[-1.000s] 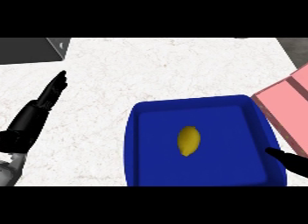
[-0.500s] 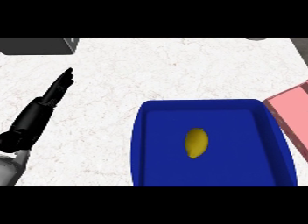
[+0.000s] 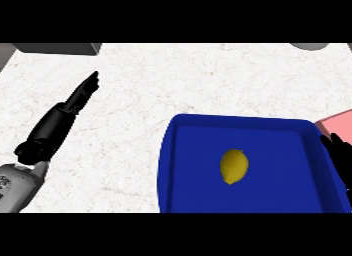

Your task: Pick the lemon from the tray and place it in the cardboard box

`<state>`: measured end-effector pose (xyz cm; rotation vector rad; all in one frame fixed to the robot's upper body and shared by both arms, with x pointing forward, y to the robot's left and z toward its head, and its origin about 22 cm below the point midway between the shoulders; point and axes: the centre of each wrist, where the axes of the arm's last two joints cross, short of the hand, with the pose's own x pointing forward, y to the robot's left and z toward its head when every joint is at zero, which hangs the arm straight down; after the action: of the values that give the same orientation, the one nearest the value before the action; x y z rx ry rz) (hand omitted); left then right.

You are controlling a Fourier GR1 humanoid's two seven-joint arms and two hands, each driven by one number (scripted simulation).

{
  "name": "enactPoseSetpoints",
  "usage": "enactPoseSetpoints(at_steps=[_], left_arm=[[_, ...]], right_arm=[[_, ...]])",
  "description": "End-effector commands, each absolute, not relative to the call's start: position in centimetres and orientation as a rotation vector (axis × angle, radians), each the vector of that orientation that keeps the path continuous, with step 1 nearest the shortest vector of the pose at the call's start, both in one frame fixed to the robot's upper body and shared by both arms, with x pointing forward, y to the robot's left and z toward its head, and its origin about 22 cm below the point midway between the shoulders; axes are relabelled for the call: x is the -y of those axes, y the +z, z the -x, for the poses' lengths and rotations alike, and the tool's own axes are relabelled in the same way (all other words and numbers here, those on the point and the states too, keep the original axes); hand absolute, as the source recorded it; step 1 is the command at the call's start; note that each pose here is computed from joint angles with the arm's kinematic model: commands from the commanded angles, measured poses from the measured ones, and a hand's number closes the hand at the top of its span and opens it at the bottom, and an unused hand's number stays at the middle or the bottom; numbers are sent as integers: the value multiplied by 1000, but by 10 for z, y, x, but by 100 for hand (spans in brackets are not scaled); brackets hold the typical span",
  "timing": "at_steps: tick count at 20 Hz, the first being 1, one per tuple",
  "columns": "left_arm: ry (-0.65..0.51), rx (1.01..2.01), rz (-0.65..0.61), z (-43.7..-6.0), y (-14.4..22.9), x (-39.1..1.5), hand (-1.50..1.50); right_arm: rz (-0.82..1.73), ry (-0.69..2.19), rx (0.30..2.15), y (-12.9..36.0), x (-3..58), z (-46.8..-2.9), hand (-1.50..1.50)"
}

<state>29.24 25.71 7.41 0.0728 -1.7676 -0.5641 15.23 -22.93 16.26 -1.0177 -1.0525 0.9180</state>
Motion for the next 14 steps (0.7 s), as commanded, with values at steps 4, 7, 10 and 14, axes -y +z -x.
enactPoseSetpoints(at_steps=[4,7,10,14], left_arm=[[-574,1762,-47,-302,77,-248,0],[-579,1774,-70,-304,84,-259,0],[-575,1758,-70,-303,80,-258,0],[-570,1753,-78,-301,65,-252,0]], right_arm=[[994,925,819,158,199,-161,-150],[973,908,788,154,189,-169,-150],[942,917,750,141,177,-180,-150],[954,929,738,128,162,-194,-150]])
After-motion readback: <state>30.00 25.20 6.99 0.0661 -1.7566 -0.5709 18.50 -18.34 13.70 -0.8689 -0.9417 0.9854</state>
